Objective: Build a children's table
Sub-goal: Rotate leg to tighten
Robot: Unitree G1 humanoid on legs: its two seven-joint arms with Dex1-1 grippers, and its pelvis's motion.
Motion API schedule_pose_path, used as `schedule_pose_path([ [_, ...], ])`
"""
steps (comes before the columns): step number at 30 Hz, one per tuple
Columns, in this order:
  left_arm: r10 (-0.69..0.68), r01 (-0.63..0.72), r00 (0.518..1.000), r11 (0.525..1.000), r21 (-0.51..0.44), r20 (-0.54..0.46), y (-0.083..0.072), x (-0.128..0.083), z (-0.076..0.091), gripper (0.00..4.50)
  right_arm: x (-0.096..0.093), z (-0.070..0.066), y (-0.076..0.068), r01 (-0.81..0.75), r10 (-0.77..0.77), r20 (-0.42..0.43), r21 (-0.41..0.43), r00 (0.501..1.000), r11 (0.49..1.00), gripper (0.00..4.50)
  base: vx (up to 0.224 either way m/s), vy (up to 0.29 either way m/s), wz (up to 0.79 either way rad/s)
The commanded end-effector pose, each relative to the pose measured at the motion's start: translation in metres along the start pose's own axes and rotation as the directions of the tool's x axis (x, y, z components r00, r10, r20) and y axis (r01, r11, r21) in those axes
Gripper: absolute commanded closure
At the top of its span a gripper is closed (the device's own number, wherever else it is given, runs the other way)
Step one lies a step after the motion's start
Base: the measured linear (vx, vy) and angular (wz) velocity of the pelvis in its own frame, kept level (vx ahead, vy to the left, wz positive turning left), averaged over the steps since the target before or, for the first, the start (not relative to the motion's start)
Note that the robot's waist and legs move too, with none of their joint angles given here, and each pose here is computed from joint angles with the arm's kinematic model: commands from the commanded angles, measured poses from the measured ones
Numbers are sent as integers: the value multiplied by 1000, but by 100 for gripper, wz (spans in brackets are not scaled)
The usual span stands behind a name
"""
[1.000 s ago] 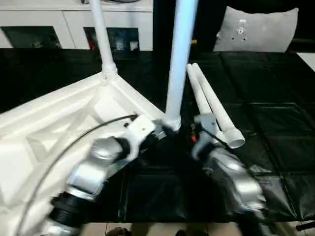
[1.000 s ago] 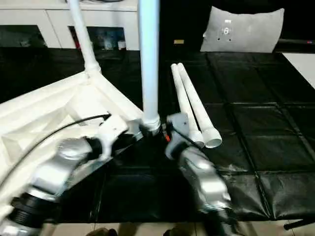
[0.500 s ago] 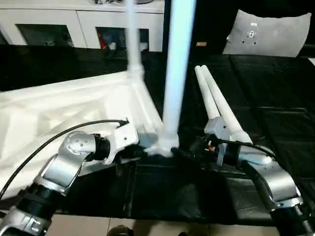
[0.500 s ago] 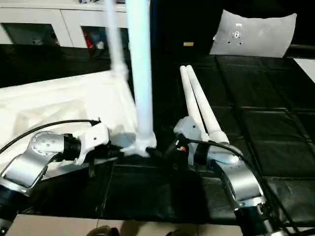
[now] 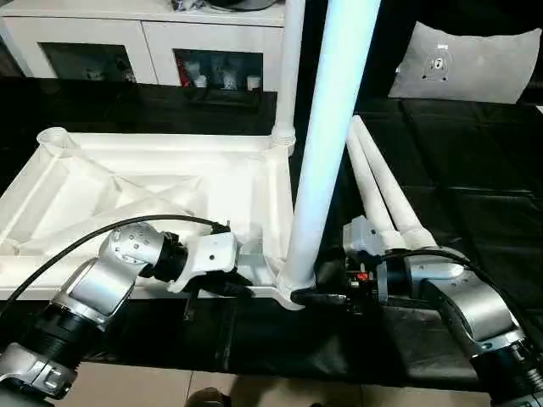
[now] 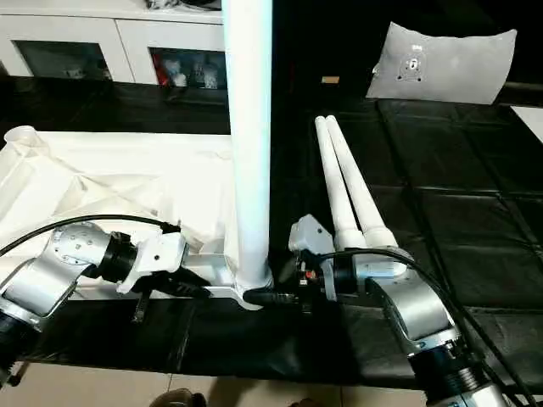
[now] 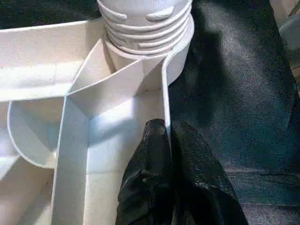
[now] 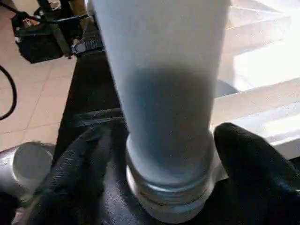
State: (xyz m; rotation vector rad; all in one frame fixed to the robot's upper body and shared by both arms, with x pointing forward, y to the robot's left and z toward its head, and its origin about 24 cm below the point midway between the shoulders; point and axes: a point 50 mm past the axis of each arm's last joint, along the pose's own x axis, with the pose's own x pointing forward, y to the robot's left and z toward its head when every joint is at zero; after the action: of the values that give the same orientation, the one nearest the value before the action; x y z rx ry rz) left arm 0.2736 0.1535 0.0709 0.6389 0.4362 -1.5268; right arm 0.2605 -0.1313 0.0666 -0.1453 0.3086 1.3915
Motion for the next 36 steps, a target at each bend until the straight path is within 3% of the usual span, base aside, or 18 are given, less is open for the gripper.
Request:
schedule_pose_path([
  [1,-47,48,999,998,32,-23,-2,2,1,450,2,3,-1,-20,20,3,1,1000,1000,111,0,0,0],
  [14,-41,42,998,999,31,-38,-4,1,-4,450,12,-1,1,-20,20,13,17,1000,1000,225,0,0,0],
  [21,-9,9,1000,1000,6,-19,-4,4,-3,450,16,-5,5,-5,3,34,57,999,998,239,0,0,0],
  [25,138,-137,990,988,-67,12,4,10,2,450,26,-12,14,56,-68,76,141,995,988,241,0,0,0],
  [30,369,-348,928,911,-219,60,17,21,14,450,47,-17,14,230,-260,97,243,961,942,241,0,0,0],
  [36,609,-550,792,743,-382,42,33,35,35,450,80,-14,5,412,-483,85,407,871,815,241,0,0,0],
])
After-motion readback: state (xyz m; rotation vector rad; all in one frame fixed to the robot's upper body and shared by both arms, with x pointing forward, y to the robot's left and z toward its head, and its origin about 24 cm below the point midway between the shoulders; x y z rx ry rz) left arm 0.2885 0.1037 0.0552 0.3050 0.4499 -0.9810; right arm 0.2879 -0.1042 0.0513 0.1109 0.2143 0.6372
